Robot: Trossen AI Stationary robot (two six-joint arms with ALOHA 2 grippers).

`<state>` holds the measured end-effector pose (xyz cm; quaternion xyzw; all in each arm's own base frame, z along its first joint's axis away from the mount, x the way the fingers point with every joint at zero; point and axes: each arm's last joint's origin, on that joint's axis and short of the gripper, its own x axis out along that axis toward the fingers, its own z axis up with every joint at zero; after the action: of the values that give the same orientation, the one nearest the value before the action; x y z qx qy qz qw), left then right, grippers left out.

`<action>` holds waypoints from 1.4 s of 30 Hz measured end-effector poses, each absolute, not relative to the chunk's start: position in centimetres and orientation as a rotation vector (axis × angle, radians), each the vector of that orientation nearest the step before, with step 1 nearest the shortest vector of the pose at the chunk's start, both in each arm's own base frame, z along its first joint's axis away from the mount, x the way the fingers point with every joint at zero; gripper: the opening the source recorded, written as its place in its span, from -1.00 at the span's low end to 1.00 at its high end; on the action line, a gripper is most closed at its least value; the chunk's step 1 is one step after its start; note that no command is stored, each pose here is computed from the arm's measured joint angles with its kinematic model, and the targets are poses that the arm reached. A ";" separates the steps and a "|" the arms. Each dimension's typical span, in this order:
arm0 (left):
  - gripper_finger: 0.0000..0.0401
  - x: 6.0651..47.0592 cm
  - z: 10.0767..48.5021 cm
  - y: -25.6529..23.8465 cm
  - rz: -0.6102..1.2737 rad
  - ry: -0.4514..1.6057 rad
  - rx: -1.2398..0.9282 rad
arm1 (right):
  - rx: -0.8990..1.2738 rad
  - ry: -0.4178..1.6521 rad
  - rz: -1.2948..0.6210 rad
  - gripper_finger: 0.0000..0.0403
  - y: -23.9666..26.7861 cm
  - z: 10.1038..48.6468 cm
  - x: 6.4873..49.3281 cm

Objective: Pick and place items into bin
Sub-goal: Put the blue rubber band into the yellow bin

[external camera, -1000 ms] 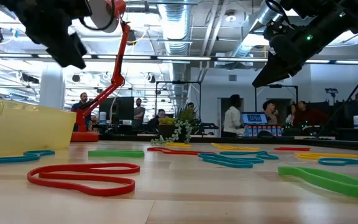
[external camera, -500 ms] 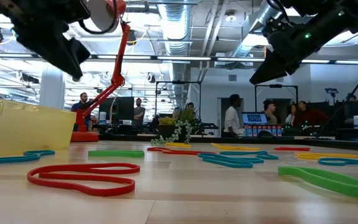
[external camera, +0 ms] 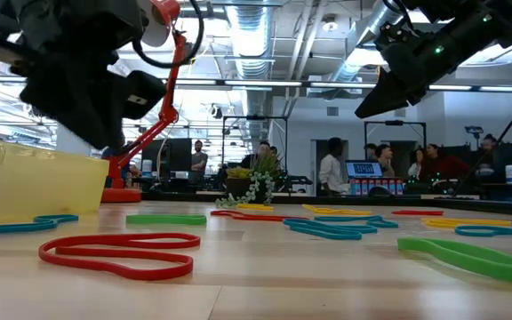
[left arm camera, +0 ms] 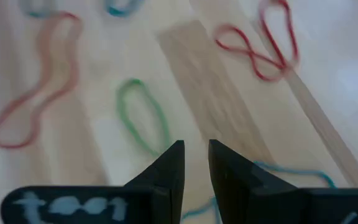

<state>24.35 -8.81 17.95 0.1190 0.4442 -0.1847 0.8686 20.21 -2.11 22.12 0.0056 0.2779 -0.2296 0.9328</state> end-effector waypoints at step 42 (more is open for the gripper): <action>-0.69 26.8 14.9 -15.4 -0.326 1.371 0.397 | 0.015 0.560 -0.465 -0.49 -2.1 22.2 20.3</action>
<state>26.83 -15.41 14.87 0.1811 0.6259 -0.1487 0.7438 20.27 -2.10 22.19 0.0075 0.2739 -0.2274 0.9344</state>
